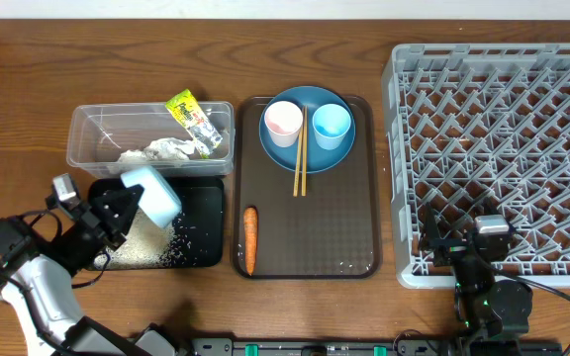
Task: Sort waste into correct bins and load items into the dishwasher rack
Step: 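Tilt the bowl with the left gripper to pour rice onto the black tray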
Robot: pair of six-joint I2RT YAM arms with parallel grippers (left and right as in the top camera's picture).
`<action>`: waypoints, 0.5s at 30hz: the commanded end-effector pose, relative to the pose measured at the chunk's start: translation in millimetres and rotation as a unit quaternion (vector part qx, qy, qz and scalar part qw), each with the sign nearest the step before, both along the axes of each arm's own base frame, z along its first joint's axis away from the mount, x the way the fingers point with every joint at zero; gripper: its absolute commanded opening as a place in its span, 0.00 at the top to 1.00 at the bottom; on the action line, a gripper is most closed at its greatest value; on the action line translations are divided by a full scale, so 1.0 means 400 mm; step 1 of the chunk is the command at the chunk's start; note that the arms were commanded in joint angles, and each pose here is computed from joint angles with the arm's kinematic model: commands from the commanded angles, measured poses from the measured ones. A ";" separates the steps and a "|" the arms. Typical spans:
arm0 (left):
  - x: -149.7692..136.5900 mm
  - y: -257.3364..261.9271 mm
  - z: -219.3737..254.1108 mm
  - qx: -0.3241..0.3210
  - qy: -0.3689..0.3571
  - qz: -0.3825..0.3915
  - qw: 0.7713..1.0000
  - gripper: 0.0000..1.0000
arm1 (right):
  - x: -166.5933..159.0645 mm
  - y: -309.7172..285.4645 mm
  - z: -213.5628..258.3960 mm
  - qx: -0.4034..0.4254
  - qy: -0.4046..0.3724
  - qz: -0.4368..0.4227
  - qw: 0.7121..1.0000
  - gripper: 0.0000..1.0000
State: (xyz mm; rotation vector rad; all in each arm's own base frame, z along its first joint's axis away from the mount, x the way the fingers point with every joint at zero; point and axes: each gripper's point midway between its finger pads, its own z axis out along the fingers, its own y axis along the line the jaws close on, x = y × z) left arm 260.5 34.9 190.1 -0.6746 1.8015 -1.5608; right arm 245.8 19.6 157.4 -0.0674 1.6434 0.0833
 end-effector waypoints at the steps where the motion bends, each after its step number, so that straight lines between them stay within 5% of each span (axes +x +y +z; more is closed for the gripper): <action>1: 0.007 -0.018 0.009 -0.005 -0.013 -0.019 1.000 0.94 | -0.001 0.004 -0.003 -0.004 0.001 0.004 1.000 0.01; 15: 0.024 -0.004 0.017 -0.008 -0.012 -0.018 1.000 0.93 | -0.001 0.004 -0.003 -0.004 0.001 0.004 1.000 0.01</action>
